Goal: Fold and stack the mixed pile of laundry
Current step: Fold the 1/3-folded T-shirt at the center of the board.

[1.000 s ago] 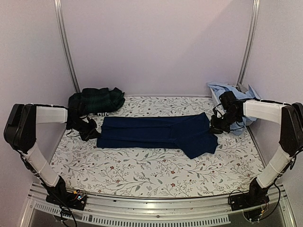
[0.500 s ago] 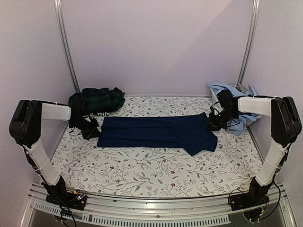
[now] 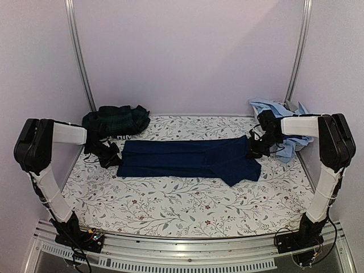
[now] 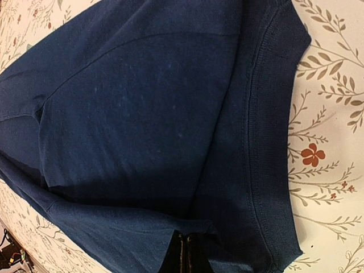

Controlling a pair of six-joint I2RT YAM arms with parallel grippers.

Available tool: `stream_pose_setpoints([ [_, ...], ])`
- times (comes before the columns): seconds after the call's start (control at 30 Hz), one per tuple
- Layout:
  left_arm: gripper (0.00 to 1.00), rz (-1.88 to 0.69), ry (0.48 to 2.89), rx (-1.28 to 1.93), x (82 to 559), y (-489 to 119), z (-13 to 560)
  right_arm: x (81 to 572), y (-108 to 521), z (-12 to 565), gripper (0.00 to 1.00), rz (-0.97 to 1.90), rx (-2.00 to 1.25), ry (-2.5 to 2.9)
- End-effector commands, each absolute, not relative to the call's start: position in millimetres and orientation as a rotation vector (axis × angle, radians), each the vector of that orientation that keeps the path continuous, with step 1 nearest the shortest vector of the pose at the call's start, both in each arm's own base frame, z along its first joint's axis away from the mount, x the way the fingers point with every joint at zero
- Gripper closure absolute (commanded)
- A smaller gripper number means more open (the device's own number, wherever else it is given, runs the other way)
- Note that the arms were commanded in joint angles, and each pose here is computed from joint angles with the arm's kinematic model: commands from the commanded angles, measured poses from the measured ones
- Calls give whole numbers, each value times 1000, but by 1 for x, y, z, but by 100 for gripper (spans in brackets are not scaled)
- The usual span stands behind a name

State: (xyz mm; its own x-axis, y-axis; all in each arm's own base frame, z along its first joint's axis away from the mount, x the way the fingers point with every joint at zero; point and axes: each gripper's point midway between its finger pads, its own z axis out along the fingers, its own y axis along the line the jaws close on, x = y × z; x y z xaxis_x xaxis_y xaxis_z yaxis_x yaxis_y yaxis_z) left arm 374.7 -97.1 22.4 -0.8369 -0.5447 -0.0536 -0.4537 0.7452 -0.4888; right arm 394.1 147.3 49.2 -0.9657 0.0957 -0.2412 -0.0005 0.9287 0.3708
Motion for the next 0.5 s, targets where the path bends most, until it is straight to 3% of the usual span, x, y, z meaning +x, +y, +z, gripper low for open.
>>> stream_pose_setpoints([
  [0.0,100,-672,2721,-785,387,-89,23,412,148,56,100,546,42,2788],
  [0.3,99,-677,2736,-784,385,-91,17,421,160,54,100,612,-27,2793],
  [0.47,69,-628,2675,-668,397,-84,46,422,169,81,71,704,-77,2765],
])
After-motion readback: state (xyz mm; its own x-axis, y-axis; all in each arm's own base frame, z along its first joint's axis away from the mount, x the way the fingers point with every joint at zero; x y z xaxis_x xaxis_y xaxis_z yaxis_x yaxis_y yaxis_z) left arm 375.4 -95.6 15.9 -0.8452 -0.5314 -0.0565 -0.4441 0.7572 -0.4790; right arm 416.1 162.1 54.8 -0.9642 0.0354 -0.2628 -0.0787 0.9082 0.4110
